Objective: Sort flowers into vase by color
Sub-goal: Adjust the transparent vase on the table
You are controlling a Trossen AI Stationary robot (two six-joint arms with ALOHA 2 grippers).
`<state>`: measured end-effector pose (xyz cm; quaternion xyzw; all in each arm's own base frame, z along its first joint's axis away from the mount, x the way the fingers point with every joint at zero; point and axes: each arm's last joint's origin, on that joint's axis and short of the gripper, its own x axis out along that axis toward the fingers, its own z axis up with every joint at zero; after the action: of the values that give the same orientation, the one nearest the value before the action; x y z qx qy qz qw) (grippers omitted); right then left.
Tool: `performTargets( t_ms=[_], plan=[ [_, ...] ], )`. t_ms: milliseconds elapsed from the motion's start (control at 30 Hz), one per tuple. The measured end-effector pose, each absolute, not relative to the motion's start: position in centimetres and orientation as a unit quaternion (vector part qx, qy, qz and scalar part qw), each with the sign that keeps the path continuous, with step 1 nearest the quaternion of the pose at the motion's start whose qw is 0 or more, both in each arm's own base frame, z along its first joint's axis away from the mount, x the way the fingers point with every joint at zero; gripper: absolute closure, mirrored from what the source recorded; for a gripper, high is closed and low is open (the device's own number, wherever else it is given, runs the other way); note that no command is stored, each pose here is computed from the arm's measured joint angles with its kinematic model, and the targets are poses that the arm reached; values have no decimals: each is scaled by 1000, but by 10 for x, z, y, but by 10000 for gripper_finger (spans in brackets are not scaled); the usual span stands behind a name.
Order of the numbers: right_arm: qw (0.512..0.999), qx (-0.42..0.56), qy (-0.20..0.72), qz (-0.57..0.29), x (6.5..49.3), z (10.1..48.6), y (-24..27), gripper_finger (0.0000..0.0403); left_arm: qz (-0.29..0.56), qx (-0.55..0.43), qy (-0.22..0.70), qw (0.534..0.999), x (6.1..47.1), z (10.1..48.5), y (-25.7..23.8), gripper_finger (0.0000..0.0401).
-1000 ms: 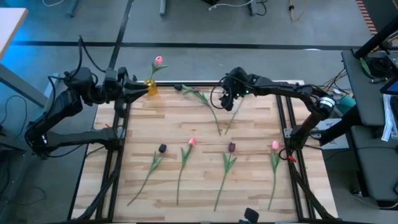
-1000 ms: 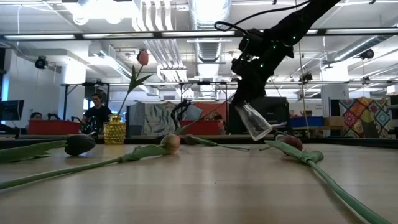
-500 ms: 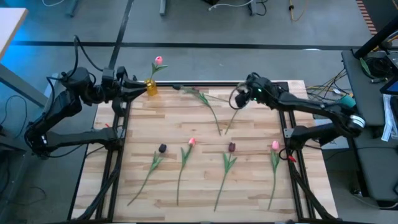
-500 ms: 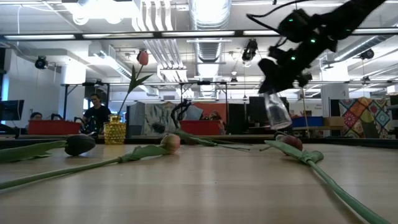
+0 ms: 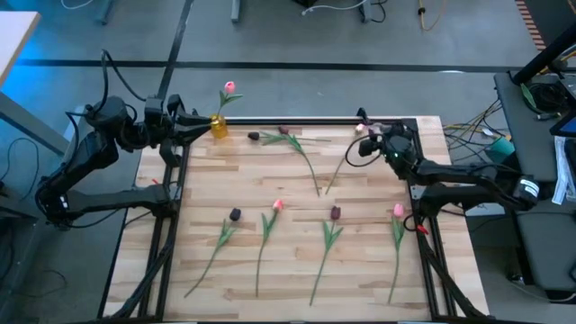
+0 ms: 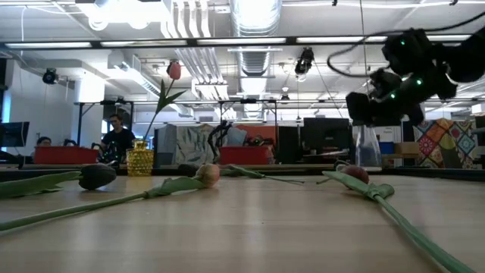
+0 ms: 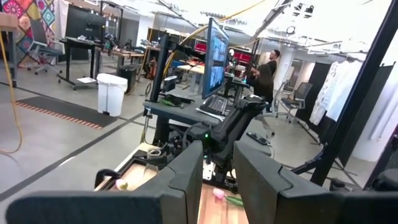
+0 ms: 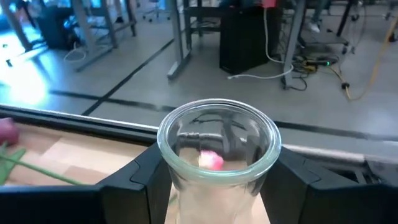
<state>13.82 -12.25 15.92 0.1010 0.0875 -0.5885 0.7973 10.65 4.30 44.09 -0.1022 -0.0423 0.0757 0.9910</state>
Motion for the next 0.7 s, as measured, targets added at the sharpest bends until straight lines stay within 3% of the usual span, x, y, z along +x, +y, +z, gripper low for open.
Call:
performTargets(
  t_ms=[300, 700],
  plan=[
    [789, 85, 84, -603, 135, 146, -124, 215, 75, -109, -43, 990, 106, 441, 43, 324],
    [780, 73, 123, -609, 152, 145, -143, 153, 75, -115, -42, 990, 106, 441, 43, 324]
  ],
)
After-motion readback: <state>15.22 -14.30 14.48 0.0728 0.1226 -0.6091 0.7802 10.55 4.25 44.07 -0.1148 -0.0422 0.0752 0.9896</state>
